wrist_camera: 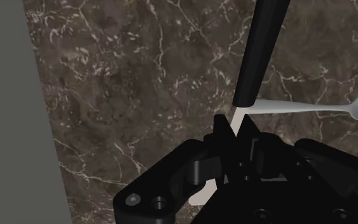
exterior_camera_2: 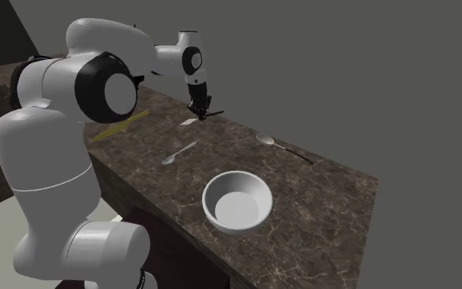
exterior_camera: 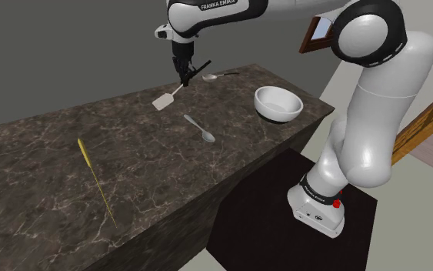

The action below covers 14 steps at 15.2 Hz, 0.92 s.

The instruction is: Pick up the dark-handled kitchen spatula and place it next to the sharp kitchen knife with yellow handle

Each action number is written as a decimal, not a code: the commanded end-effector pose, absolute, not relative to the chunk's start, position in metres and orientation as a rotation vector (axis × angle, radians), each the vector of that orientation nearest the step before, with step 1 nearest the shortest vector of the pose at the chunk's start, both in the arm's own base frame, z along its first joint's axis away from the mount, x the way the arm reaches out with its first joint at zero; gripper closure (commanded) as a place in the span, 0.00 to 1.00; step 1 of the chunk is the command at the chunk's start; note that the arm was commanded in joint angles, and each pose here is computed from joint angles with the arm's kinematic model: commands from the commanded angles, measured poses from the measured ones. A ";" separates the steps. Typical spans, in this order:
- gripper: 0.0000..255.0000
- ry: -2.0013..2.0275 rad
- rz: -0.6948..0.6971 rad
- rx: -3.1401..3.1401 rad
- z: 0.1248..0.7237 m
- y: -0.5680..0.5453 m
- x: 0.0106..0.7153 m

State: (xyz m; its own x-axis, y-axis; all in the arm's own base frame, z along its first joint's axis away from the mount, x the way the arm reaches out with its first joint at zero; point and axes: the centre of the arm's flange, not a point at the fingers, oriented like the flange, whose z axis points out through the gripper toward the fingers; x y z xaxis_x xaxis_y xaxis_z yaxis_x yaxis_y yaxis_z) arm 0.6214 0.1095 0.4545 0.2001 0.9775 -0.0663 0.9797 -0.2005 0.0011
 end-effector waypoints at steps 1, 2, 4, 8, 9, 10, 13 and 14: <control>1.00 1.957 -0.079 2.402 0.454 0.135 0.623; 1.00 1.957 -0.079 2.402 0.454 0.148 0.625; 1.00 1.957 -0.079 2.402 0.454 0.174 0.630; 1.00 1.957 -0.079 2.402 0.454 0.226 0.640; 1.00 1.957 -0.079 2.402 0.454 0.239 0.642; 1.00 1.957 -0.079 2.402 0.454 0.252 0.645; 1.00 1.957 -0.079 2.402 0.454 0.291 0.652; 1.00 1.957 -0.079 2.402 0.454 0.299 0.654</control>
